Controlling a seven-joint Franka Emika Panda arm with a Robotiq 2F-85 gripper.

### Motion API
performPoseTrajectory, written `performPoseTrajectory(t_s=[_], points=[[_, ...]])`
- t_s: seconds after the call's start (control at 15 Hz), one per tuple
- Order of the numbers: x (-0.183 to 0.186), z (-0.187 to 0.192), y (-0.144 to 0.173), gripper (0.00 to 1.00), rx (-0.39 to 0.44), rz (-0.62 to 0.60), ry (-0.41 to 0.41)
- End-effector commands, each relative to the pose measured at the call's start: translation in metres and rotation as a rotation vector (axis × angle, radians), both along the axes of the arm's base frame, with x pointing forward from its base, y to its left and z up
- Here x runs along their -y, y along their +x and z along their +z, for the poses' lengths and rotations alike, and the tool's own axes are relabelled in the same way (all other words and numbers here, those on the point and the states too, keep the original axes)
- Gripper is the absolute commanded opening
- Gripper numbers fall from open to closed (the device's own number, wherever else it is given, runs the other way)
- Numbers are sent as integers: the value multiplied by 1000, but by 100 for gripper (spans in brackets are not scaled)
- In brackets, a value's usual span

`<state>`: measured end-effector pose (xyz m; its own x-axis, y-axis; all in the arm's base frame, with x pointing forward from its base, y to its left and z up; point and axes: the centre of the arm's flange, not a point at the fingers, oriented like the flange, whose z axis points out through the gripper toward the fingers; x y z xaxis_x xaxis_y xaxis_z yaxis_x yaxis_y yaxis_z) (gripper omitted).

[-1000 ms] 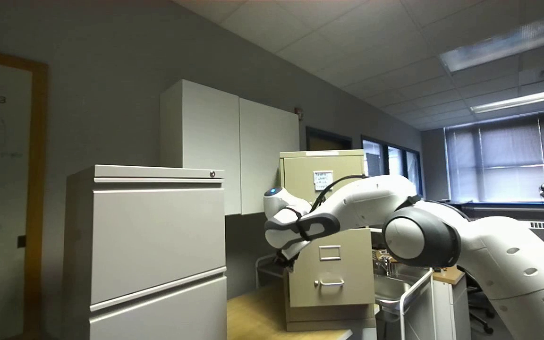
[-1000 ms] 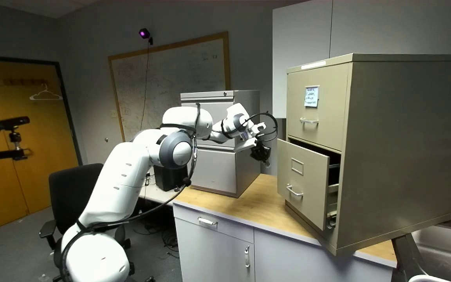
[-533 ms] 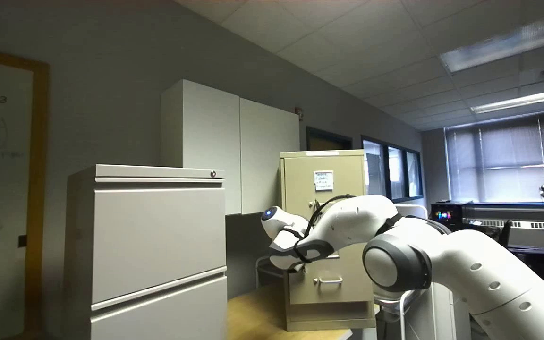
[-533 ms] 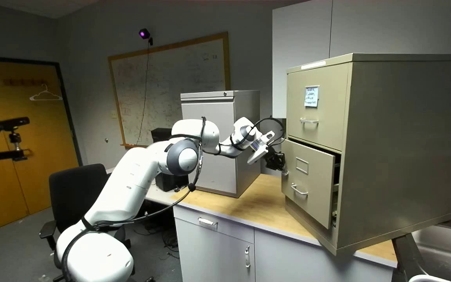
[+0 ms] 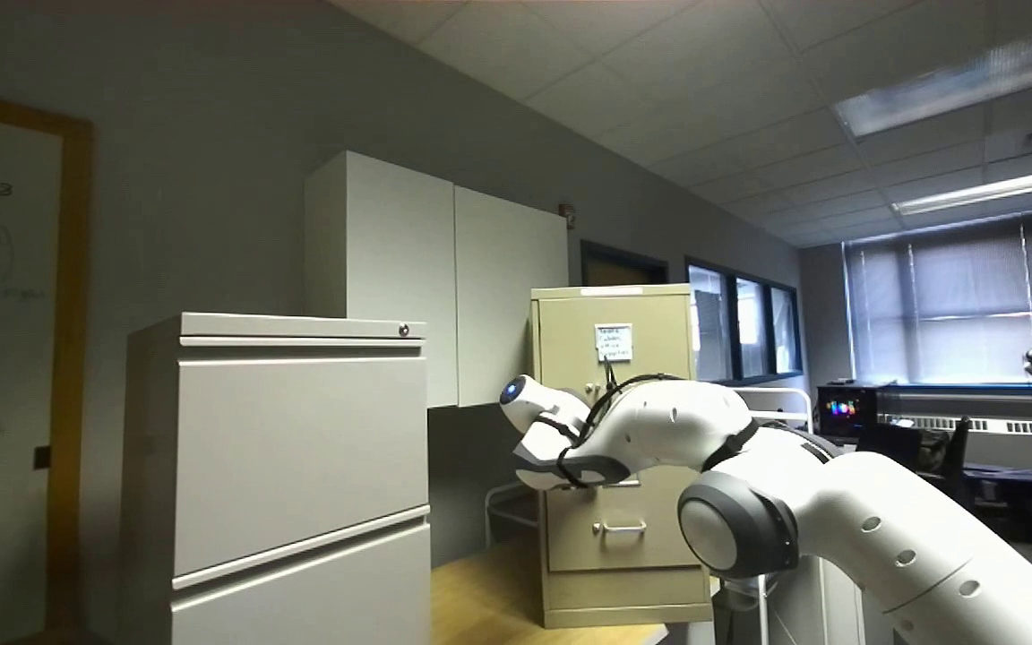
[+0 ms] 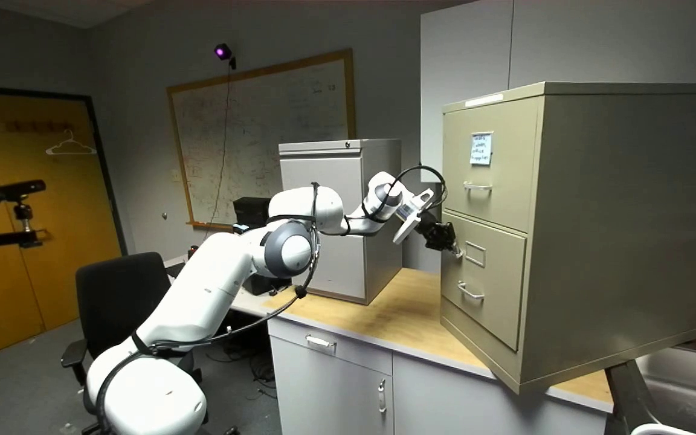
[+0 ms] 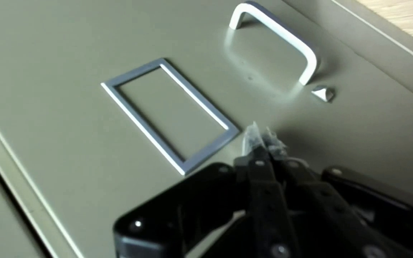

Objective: Close the bottom drawer

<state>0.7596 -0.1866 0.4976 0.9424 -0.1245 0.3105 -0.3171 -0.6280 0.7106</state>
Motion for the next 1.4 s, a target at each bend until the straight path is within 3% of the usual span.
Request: performPoseTrajectory(t_s=[0.0, 0.93, 1.13, 1.33], points=[[39, 44, 51, 0, 96, -37, -109], [47, 62, 51, 0, 149, -147, -68], [47, 76, 43, 0, 195, -180, -25], [44, 99, 34, 2, 225, -187, 168]])
